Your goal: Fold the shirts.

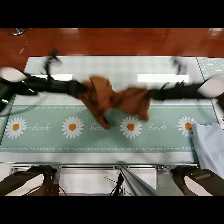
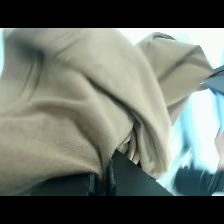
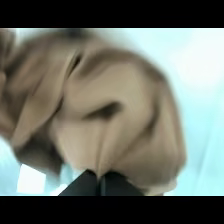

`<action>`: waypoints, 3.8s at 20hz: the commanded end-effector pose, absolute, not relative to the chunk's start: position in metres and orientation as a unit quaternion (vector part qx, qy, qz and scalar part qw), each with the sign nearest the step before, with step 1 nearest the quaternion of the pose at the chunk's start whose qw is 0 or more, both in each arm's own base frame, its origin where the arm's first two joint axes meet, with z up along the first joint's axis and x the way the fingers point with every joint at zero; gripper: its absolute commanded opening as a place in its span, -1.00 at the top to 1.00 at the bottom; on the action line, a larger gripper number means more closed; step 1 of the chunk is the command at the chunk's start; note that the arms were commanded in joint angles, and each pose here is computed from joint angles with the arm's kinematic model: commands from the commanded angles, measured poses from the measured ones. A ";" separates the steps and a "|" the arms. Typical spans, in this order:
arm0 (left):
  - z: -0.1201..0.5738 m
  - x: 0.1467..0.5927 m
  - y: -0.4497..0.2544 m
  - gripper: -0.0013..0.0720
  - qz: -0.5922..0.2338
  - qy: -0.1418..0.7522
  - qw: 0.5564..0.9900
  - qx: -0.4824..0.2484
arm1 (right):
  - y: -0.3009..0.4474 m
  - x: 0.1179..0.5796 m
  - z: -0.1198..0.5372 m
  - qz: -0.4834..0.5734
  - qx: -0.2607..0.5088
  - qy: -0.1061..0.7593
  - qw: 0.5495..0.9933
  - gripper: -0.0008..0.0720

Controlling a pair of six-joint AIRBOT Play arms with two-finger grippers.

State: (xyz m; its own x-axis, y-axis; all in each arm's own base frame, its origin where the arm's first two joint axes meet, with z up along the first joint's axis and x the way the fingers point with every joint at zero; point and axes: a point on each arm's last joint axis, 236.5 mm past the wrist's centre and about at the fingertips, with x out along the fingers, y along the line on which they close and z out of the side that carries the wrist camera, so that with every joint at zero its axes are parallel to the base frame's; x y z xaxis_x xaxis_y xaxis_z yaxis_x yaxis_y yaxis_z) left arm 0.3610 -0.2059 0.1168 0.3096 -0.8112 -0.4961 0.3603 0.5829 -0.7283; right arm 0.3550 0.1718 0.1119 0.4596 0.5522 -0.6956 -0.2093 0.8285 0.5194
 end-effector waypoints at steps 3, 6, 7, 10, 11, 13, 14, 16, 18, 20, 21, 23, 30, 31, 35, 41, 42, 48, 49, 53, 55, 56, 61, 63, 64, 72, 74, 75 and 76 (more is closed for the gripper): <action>0.332 0.364 -0.164 0.89 -0.378 0.259 0.864 -0.207 | 0.134 0.351 0.394 0.249 0.076 0.201 0.945 0.92; 0.363 0.329 -0.125 0.89 -0.293 0.272 0.913 -0.085 | 0.121 0.289 0.468 0.245 0.025 0.120 0.962 0.92; 0.371 0.316 -0.116 0.89 -0.273 0.268 0.922 -0.063 | 0.117 0.269 0.478 0.242 0.019 0.103 0.965 0.92; 0.392 0.276 -0.113 0.89 -0.263 0.243 0.933 -0.041 | 0.112 0.221 0.475 0.243 -0.006 0.113 0.963 0.92; 0.391 0.263 -0.114 0.89 -0.265 0.249 0.931 -0.038 | 0.110 0.209 0.469 0.242 -0.013 0.124 0.962 0.92; 0.382 0.243 -0.110 0.89 -0.259 0.273 0.926 -0.020 | 0.105 0.194 0.449 0.237 -0.024 0.159 0.958 0.92; 0.377 0.236 -0.107 0.89 -0.249 0.283 0.926 -0.022 | 0.102 0.188 0.433 0.233 -0.028 0.187 0.954 0.92; 0.365 0.229 -0.105 0.89 -0.240 0.296 0.924 -0.032 | 0.101 0.177 0.392 0.235 -0.021 0.255 0.938 0.92; 0.332 0.225 -0.105 0.89 -0.238 0.335 0.910 -0.049 | 0.104 0.171 0.344 0.238 -0.001 0.319 0.917 0.92; 0.279 0.227 -0.105 0.89 -0.234 0.388 0.888 -0.075 | 0.105 0.167 0.278 0.229 0.031 0.394 0.890 0.91; 0.243 0.226 -0.106 0.89 -0.230 0.427 0.870 -0.091 | 0.105 0.166 0.245 0.221 0.047 0.427 0.876 0.92; 0.172 0.220 -0.112 0.89 -0.231 0.498 0.825 -0.133 | 0.106 0.172 0.179 0.202 0.084 0.475 0.853 0.92; 0.005 0.268 -0.126 0.89 -0.185 0.554 0.761 -0.282 | 0.090 0.246 0.017 0.100 0.145 0.541 0.823 0.91; -0.004 0.282 -0.125 0.89 -0.180 0.548 0.764 -0.290 | 0.085 0.261 0.009 0.087 0.141 0.544 0.822 0.91; -0.035 0.319 -0.135 0.88 -0.167 0.551 0.747 -0.332 | 0.075 0.308 -0.024 0.051 0.186 0.590 0.784 0.91; -0.006 0.335 -0.099 -0.95 -0.197 0.594 0.738 -0.254 | 0.054 0.326 0.014 0.105 0.231 0.634 0.730 -0.75; -0.006 0.330 -0.074 -0.95 -0.168 0.607 0.739 -0.238 | 0.031 0.325 0.027 0.088 0.228 0.625 0.741 -0.75; -0.065 0.248 -0.039 -0.95 -0.092 0.655 0.653 -0.368 | -0.037 0.275 0.008 -0.041 0.298 0.548 0.781 -0.72; -0.070 0.240 -0.056 -0.95 -0.112 0.651 0.639 -0.394 | -0.020 0.267 -0.005 -0.026 0.320 0.545 0.775 -0.72; -0.094 0.226 -0.084 -0.95 -0.119 0.644 0.630 -0.417 | 0.035 0.243 -0.031 0.046 0.381 0.542 0.748 -0.72; -0.100 0.239 -0.091 -0.95 -0.124 0.623 0.659 -0.403 | 0.044 0.235 -0.040 0.054 0.391 0.549 0.736 -0.72; -0.100 0.246 -0.098 -0.94 -0.128 0.615 0.671 -0.394 | 0.045 0.232 -0.045 0.053 0.393 0.553 0.732 -0.72; -0.100 0.260 -0.125 0.89 -0.148 0.604 0.699 -0.352 | 0.040 0.238 -0.047 0.045 0.393 0.542 0.742 -0.72; -0.098 0.258 -0.127 0.89 -0.154 0.608 0.695 -0.353 | 0.041 0.244 -0.049 0.051 0.401 0.541 0.738 -0.72; -0.098 0.258 -0.128 0.89 -0.155 0.608 0.694 -0.353 | 0.043 0.248 -0.050 0.056 0.412 0.540 0.732 -0.72; -0.097 0.256 -0.129 0.89 -0.158 0.610 0.691 -0.353 | 0.070 0.300 -0.055 0.115 0.447 0.555 0.692 -0.72; -0.096 0.254 -0.131 0.89 -0.162 0.613 0.687 -0.354 | 0.085 0.323 -0.059 0.125 0.425 0.566 0.695 -0.72; -0.096 0.252 -0.132 0.89 -0.165 0.615 0.684 -0.355 | 0.093 0.336 -0.061 0.122 0.423 0.570 0.693 -0.72; -0.095 0.251 -0.133 0.89 -0.167 0.617 0.682 -0.355 | 0.100 0.347 -0.063 0.122 0.419 0.574 0.693 -0.72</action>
